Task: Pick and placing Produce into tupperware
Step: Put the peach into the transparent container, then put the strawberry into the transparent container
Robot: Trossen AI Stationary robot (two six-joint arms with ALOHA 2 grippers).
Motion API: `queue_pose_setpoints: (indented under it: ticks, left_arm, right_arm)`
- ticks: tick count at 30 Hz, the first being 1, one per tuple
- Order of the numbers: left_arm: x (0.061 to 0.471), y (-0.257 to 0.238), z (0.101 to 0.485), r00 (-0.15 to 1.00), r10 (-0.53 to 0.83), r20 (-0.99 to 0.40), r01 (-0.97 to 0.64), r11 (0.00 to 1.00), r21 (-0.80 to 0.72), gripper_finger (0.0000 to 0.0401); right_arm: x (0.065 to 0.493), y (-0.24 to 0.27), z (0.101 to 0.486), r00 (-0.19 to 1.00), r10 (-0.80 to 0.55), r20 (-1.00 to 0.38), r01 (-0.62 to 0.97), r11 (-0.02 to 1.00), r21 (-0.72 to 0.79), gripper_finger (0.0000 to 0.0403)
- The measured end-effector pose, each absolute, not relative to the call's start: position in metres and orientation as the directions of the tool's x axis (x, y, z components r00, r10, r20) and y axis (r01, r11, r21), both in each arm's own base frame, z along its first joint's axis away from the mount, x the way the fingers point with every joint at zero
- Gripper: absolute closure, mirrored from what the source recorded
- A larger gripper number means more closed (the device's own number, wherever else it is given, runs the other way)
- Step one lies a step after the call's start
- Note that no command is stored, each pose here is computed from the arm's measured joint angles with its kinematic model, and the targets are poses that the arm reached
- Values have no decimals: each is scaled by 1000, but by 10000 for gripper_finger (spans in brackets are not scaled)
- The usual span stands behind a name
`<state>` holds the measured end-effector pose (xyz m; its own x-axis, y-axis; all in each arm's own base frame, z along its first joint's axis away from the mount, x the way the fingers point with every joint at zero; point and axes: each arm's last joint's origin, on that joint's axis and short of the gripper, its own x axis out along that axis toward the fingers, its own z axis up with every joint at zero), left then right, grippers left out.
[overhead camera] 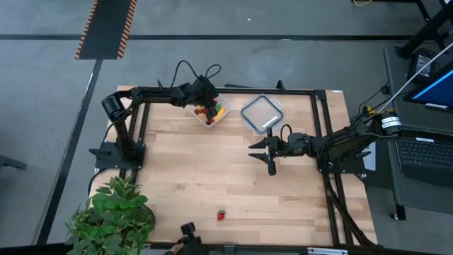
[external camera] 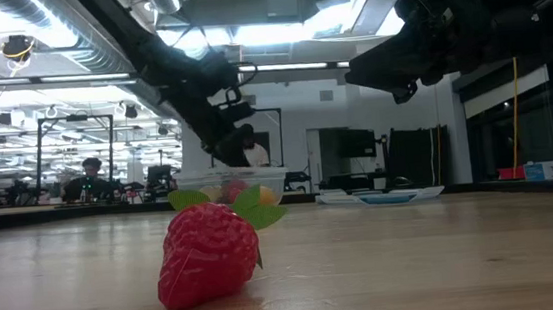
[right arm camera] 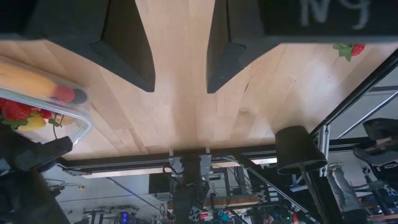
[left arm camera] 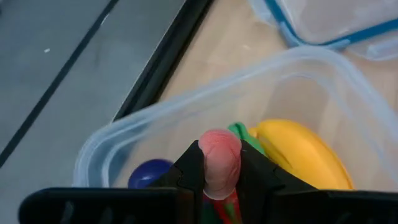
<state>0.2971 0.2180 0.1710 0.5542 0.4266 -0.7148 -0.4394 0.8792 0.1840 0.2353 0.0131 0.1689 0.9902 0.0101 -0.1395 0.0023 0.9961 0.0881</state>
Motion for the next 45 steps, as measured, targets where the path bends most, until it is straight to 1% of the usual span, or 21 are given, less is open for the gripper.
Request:
queue_pose_setpoints:
  ticks: [5,13,19,25,32,35,37,41,43,45]
  left_arm:
    - [293,220,169,533,419,-735,-444,878,179,343]
    - [293,218,169,530,413,-740,-440,881,177,279]
    - [296,214,173,545,415,-729,-437,882,176,252]
    - [298,199,196,590,420,-689,-406,892,197,235]
    - [291,167,236,644,393,-657,-377,910,174,233]
    - [288,151,244,646,345,-681,-355,926,132,233]
    - [287,140,245,647,282,-709,-329,941,74,233]
    - [290,113,243,663,70,-746,-183,980,-71,233]
    - [294,97,240,657,10,-753,-120,989,-92,232]
    - [300,81,236,669,2,-743,-86,993,-75,232]
  right_arm:
    - [235,13,169,990,10,-140,2,996,88,257]
    - [235,13,169,990,10,-140,2,996,88,257]
    - [235,13,169,990,10,-140,2,996,88,257]
    - [235,13,169,990,10,-140,2,996,88,257]
    - [235,13,169,990,10,-140,2,996,88,257]
    - [235,13,169,990,10,-138,2,996,89,257]
    - [235,13,169,990,11,-138,3,995,97,257]
    - [235,13,169,991,12,-137,2,994,105,257]
    - [235,13,170,992,13,-127,1,994,108,257]
    - [235,13,170,992,13,-125,1,994,110,257]
